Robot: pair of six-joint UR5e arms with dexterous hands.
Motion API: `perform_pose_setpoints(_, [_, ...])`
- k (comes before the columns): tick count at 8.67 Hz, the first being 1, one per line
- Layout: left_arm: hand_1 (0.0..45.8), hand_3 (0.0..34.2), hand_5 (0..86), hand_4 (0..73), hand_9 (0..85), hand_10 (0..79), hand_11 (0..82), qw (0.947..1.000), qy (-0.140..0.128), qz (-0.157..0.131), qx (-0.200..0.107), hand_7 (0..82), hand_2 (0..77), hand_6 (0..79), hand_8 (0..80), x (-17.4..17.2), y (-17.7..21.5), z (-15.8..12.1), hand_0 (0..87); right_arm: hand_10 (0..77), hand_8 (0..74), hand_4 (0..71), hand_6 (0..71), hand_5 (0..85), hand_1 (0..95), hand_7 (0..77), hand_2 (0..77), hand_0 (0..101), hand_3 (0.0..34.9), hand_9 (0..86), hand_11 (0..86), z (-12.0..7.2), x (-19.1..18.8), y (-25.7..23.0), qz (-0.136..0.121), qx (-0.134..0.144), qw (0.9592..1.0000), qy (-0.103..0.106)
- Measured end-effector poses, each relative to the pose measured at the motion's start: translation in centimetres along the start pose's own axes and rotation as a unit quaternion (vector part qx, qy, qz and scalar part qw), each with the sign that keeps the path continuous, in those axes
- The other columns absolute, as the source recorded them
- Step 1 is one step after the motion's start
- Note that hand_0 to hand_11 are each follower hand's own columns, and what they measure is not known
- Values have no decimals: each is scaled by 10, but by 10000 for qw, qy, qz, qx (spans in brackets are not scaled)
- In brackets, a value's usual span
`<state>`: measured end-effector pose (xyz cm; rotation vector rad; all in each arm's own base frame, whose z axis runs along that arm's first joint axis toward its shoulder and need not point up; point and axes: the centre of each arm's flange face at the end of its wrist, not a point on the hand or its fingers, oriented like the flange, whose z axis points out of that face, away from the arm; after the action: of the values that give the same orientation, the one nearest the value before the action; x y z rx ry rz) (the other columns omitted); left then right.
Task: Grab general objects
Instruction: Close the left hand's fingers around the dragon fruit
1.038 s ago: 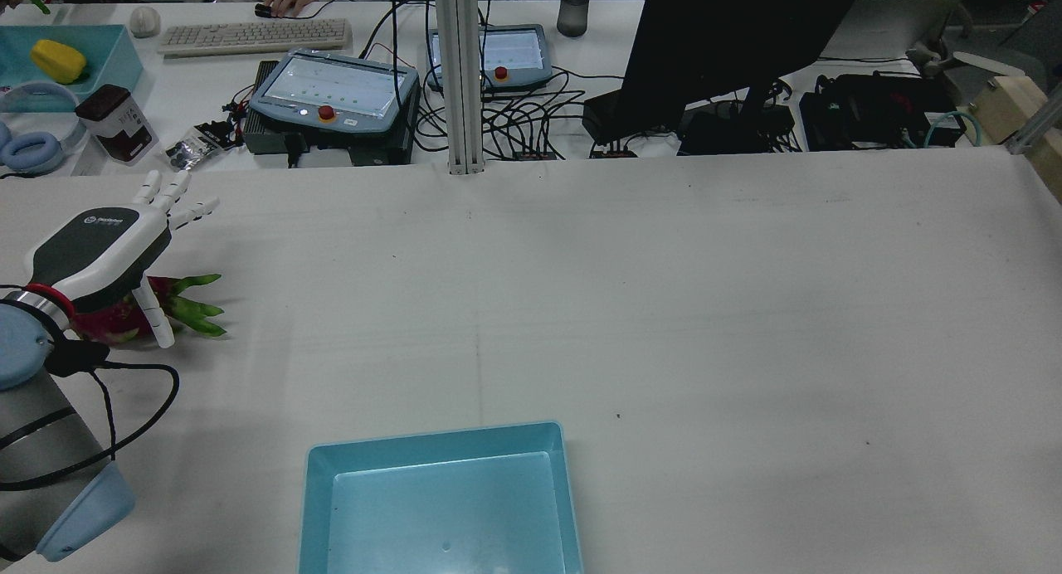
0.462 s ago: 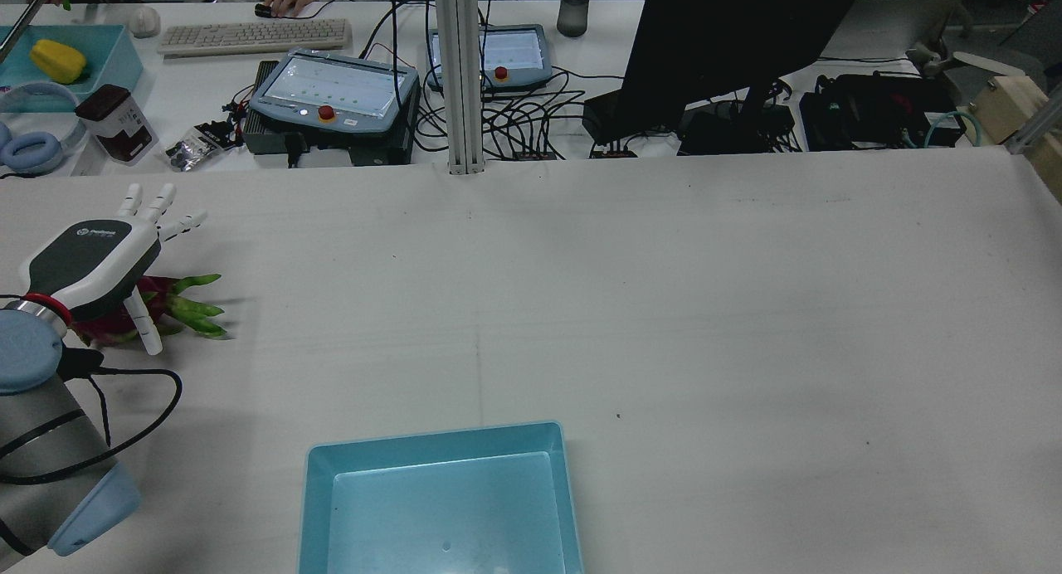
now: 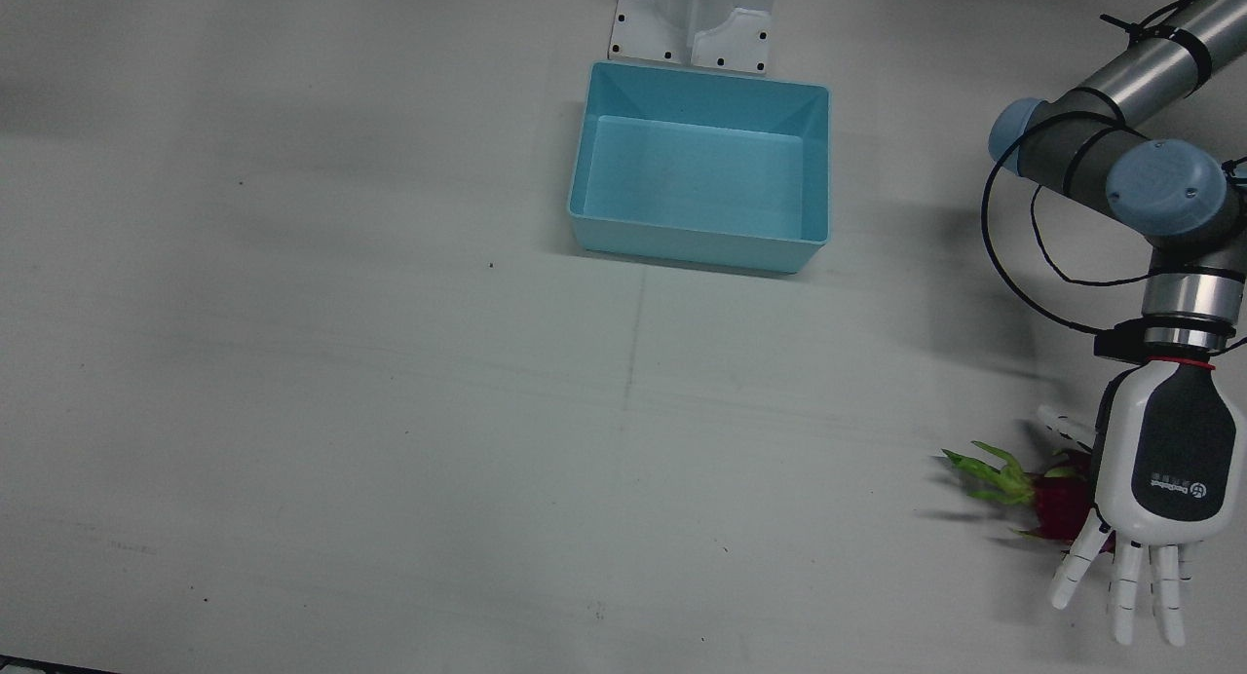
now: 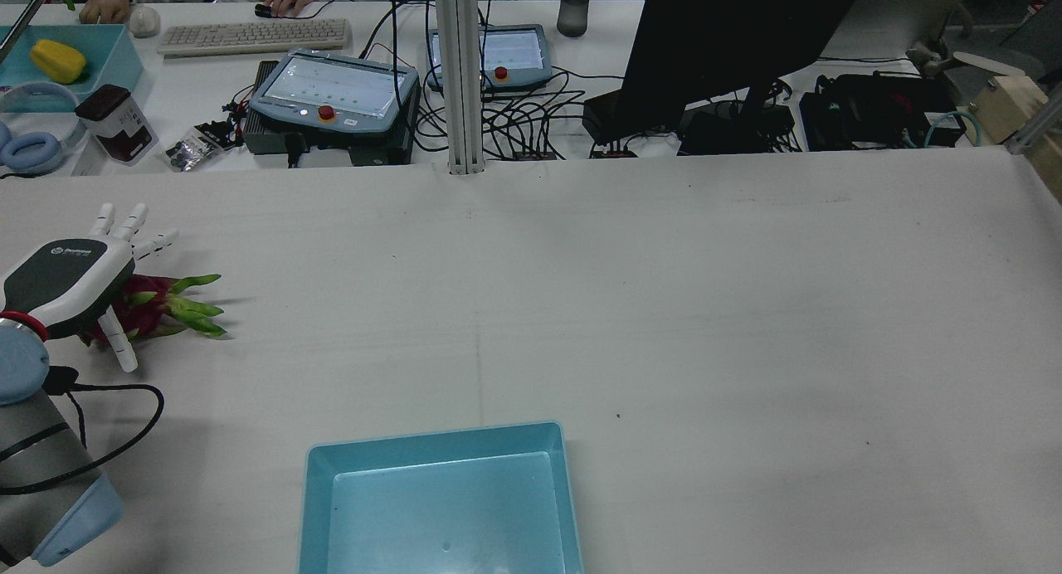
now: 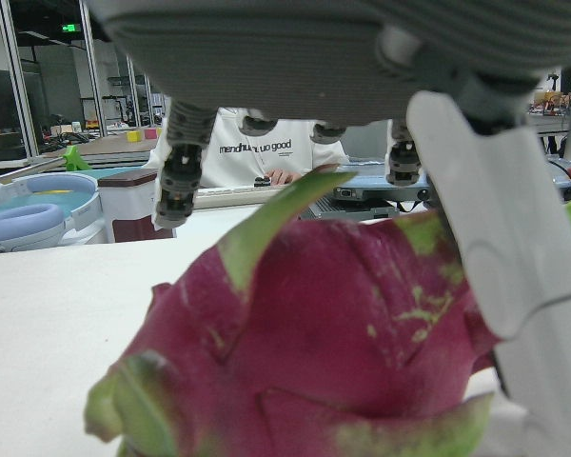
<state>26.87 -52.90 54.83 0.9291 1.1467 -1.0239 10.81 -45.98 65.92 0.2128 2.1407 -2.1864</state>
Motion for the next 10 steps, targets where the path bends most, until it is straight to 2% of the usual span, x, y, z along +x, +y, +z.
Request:
perform_pose_setpoints(2, [0, 162, 22, 44, 5, 393, 0, 10000, -84, 47, 0, 5, 0, 5, 11, -17, 3, 4, 420, 0, 0, 0, 0, 0, 949, 0, 774, 0, 0, 5, 0, 0, 0, 0, 0, 2, 10000, 1])
perform_pose_setpoints(5, [0, 132, 22, 44, 5, 393, 0, 9999, -89, 49, -9, 5, 0, 0, 11, -34, 7, 12, 420, 0, 0, 0, 0, 0, 949, 0, 774, 0, 0, 5, 5, 0, 0, 0, 4, 2, 10000, 1])
perform_pose_setpoints(6, [0, 110, 22, 49, 5, 393, 0, 10000, -88, 43, -13, 5, 0, 0, 11, -40, 9, 14, 421, 0, 0, 0, 0, 0, 949, 0, 774, 0, 0, 5, 5, 0, 0, 0, 3, 2, 10000, 1])
perform_pose_setpoints(8, [0, 46, 22, 71, 5, 393, 0, 10000, -85, 29, -10, 5, 0, 0, 11, -44, 9, 17, 416, 0, 0, 0, 0, 0, 949, 0, 774, 0, 0, 5, 0, 0, 0, 0, 1, 0, 10000, 1])
perform_pose_setpoints(9, [0, 46, 22, 71, 5, 398, 0, 10000, -90, 26, -9, 5, 0, 0, 11, -45, 9, 17, 416, 0, 0, 0, 0, 0, 949, 0, 774, 0, 0, 5, 0, 0, 0, 0, 0, 0, 10000, 1])
perform_pose_setpoints(10, [0, 11, 22, 22, 5, 398, 0, 10000, -91, 24, -9, 5, 0, 0, 11, -45, 9, 17, 417, 0, 0, 0, 0, 0, 949, 0, 774, 0, 0, 5, 0, 0, 0, 0, 0, 1, 10000, 1])
